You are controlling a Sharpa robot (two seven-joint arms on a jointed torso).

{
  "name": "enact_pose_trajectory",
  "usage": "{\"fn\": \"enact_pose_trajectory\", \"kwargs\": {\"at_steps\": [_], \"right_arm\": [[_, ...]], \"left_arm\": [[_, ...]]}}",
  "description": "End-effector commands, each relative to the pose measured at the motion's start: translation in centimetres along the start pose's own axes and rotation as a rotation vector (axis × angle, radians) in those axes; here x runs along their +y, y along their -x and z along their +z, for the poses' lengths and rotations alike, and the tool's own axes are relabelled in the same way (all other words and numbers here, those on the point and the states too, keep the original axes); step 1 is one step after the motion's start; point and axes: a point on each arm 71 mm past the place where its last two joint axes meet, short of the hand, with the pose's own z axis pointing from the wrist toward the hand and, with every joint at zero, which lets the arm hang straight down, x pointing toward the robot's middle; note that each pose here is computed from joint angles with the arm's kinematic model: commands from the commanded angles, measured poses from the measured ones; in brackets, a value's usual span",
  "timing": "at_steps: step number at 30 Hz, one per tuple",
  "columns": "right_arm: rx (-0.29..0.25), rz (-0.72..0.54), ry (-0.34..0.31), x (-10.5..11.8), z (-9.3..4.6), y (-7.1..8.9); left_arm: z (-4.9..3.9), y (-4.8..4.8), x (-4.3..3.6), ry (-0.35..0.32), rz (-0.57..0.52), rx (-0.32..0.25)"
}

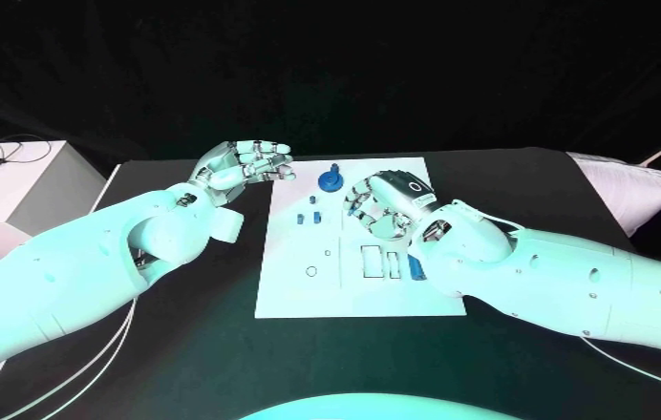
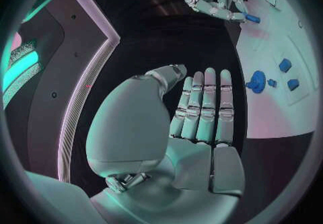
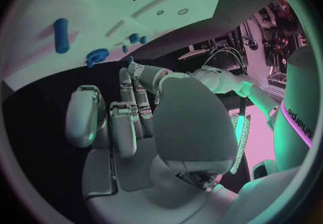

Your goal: Assemble the parts on the task board

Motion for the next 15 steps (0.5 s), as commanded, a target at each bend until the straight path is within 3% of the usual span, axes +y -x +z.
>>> {"fn": "enact_pose_trajectory", "kwargs": {"at_steps": [1, 9, 15], "right_arm": [[-0.009, 0.019, 0.026, 0.3, 0.0, -0.8], [0.057, 0.043, 0.038, 1.6, 0.1, -3.8], [0.099, 0.025, 0.037, 1.7, 0.2, -4.9]], "left_arm": [[0.06, -0.23, -0.06, -0.013, -0.014, -0.001], [0.14, -0.28, -0.01, -0.014, -0.016, -0.005], [0.14, -0.30, -0.02, -0.014, -0.016, -0.005]]}}
